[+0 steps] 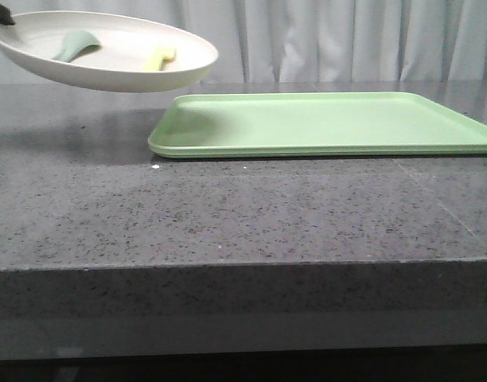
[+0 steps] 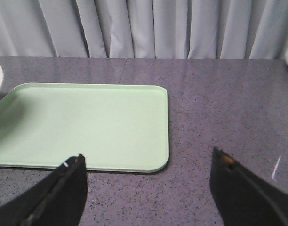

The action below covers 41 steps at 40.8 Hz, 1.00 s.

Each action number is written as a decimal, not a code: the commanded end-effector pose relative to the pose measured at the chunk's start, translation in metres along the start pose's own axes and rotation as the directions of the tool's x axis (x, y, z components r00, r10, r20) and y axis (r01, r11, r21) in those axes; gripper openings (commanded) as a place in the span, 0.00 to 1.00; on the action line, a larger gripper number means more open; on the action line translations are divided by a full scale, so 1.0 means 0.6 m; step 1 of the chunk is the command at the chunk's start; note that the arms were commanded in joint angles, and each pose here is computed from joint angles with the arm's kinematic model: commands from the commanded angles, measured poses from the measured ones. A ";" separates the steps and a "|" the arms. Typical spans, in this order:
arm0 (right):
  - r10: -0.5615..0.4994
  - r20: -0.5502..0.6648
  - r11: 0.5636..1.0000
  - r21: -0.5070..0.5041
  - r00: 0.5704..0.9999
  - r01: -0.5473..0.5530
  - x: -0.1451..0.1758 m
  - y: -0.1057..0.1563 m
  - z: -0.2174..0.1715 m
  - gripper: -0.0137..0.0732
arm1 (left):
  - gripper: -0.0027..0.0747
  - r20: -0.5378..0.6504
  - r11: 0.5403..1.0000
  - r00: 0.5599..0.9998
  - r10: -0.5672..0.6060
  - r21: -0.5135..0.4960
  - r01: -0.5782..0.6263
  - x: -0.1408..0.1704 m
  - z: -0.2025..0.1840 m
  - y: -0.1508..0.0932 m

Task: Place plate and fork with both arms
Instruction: 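Lift the plate with the left gripper and carry it over the green tray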

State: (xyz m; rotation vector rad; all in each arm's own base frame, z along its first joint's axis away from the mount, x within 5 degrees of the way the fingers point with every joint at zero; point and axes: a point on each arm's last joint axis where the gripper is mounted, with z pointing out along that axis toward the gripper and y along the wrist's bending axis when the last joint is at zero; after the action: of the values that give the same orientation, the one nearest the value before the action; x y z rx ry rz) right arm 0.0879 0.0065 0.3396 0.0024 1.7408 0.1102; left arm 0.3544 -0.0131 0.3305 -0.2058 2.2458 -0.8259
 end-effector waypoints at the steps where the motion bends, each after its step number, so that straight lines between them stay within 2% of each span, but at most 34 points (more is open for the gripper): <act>1: -0.005 0.098 1.000 0.001 0.995 0.005 -0.029 0.001 -0.003 0.81 | 0.01 0.079 0.994 0.996 -0.036 0.107 0.027 -0.020 0.002 -0.063; 11: -0.005 0.096 1.000 0.001 0.995 0.005 -0.029 0.001 -0.003 0.81 | 0.01 -0.030 0.969 0.999 -0.045 0.241 0.051 -0.002 0.101 -0.137; 20: -0.005 0.092 1.000 0.001 0.996 0.005 -0.028 0.001 -0.003 0.81 | 0.01 -0.076 0.958 0.997 -0.025 0.283 0.046 0.023 0.170 -0.188; 30: -0.005 0.091 1.000 0.000 0.996 0.005 -0.028 0.001 -0.003 0.81 | 0.01 -0.089 0.958 0.995 -0.039 0.279 0.062 0.044 0.213 -0.205; 41: -0.005 0.091 1.000 0.000 0.996 0.005 -0.028 0.001 -0.003 0.81 | 0.01 -0.088 0.961 0.994 -0.066 0.261 0.087 0.051 0.236 -0.197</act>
State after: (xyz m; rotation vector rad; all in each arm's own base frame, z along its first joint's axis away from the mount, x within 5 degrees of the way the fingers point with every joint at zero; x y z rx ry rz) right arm 0.0878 0.0066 0.3392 0.0022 1.7455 0.1102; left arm 0.4212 -0.1842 0.2718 -0.0807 2.3091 -1.0985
